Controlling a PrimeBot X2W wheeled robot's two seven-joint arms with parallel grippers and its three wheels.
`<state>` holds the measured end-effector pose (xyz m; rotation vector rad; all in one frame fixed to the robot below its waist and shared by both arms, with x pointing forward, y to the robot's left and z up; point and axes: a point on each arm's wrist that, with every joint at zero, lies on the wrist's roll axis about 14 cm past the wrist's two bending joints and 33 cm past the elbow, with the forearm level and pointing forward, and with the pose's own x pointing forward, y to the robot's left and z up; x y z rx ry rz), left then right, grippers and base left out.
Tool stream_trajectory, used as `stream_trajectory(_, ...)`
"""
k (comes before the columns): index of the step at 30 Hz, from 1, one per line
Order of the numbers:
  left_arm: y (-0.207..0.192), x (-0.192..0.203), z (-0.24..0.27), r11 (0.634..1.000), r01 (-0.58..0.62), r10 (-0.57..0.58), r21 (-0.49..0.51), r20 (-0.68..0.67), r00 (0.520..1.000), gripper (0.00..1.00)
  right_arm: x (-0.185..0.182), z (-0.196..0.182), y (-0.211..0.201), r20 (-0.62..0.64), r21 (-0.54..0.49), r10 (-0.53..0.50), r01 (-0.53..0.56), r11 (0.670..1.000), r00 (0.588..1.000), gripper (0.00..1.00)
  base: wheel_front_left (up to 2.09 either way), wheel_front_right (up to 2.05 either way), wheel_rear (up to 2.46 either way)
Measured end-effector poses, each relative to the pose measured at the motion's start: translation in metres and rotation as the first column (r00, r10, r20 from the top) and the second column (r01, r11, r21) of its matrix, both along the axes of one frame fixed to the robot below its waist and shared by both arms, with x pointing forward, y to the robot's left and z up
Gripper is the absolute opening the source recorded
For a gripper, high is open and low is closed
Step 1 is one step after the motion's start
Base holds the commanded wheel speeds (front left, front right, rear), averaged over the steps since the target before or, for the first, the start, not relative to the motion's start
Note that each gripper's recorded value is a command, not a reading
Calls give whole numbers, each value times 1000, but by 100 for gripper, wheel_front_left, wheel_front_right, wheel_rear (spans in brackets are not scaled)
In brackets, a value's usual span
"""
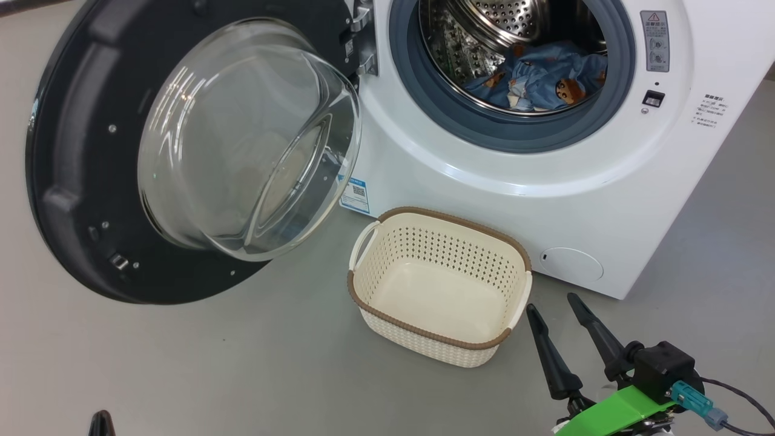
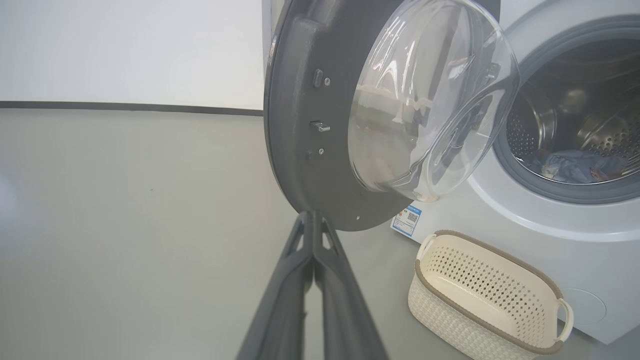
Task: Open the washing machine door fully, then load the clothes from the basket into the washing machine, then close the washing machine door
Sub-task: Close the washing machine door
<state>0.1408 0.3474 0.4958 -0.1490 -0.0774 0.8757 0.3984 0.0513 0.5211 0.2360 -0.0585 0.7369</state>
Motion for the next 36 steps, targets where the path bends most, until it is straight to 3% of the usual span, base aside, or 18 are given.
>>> stream_trajectory(6,10,1,11,999,15,-16,43,23,1000,0,0,3,-3,7,4,-10,10,1000,1000,100,0,0,0)
stream_trajectory(14,45,6,70,981,-14,-17,192,161,987,0,-7,-3,-10,-13,-4,-26,26,1000,1000,100,0,0,0)
stream_trajectory(24,98,-3,129,945,-121,27,302,299,954,0,-2,-5,-22,-20,4,-64,64,998,998,100,0,0,0)
stream_trajectory(30,131,1,132,975,-172,82,141,488,869,0,2,-11,-33,-32,-3,-90,90,996,995,100,0,0,0)
stream_trajectory(36,157,7,127,986,-163,121,24,567,815,0,4,-16,-41,-43,-10,-109,109,994,993,100,0,0,0)
